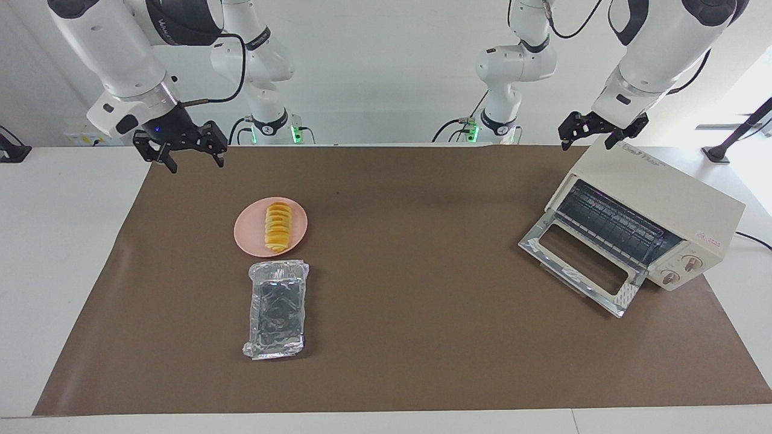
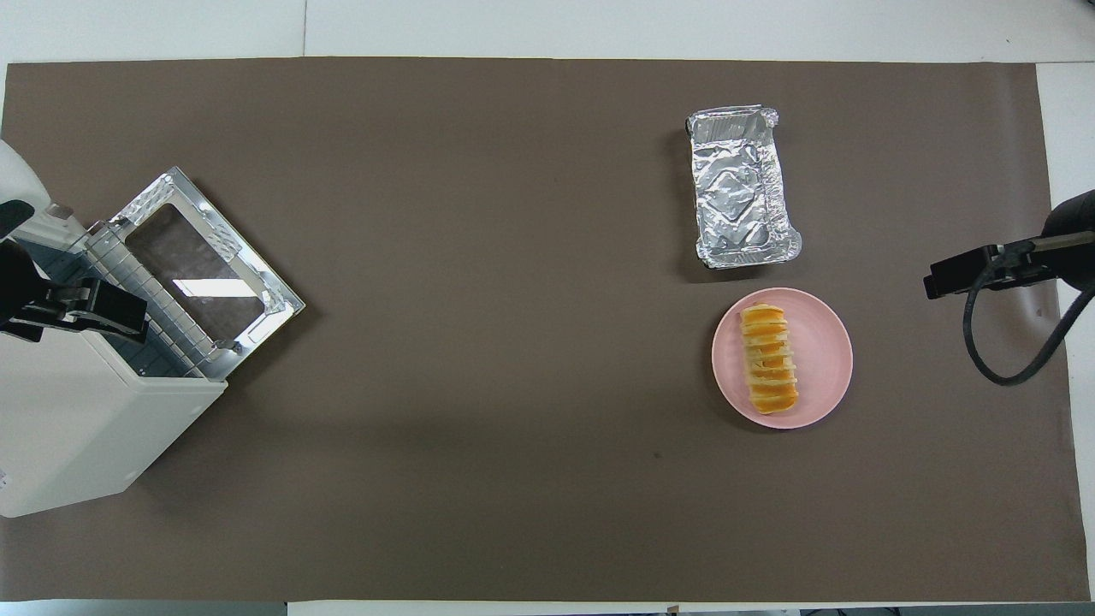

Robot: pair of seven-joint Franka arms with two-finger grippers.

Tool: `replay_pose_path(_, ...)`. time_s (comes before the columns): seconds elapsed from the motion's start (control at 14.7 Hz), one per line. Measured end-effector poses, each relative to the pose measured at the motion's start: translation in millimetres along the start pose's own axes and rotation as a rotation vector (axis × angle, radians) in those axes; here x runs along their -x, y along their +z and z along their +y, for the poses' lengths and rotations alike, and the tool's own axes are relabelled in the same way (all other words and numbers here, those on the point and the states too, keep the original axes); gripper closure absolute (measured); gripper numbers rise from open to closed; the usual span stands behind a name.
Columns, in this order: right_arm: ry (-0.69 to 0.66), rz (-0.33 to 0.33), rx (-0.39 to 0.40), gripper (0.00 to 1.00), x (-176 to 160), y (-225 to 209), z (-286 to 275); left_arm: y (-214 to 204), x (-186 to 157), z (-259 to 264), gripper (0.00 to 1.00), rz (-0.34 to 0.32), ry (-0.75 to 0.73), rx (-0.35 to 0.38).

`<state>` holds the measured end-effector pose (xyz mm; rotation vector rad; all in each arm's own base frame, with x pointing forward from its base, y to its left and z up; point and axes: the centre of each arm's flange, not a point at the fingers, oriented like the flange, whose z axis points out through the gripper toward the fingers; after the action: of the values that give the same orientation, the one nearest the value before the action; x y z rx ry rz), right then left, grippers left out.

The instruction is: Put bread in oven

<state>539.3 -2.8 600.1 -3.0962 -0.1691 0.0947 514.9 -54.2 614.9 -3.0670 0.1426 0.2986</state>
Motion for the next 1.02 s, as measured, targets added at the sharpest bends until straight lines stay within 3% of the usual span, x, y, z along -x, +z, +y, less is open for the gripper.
replay_pose_path(0.68, -0.010, -0.017, -0.001, 0.00, 3, 6, -6, 0, 0, 0, 0.00, 0.000, 0.000, 0.000)
replay_pose_path(1.02, -0.081, -0.035, 0.014, 0.00, 25, 71, -48, 0, 0, 0, 0.00, 0.000, 0.000, 0.000)
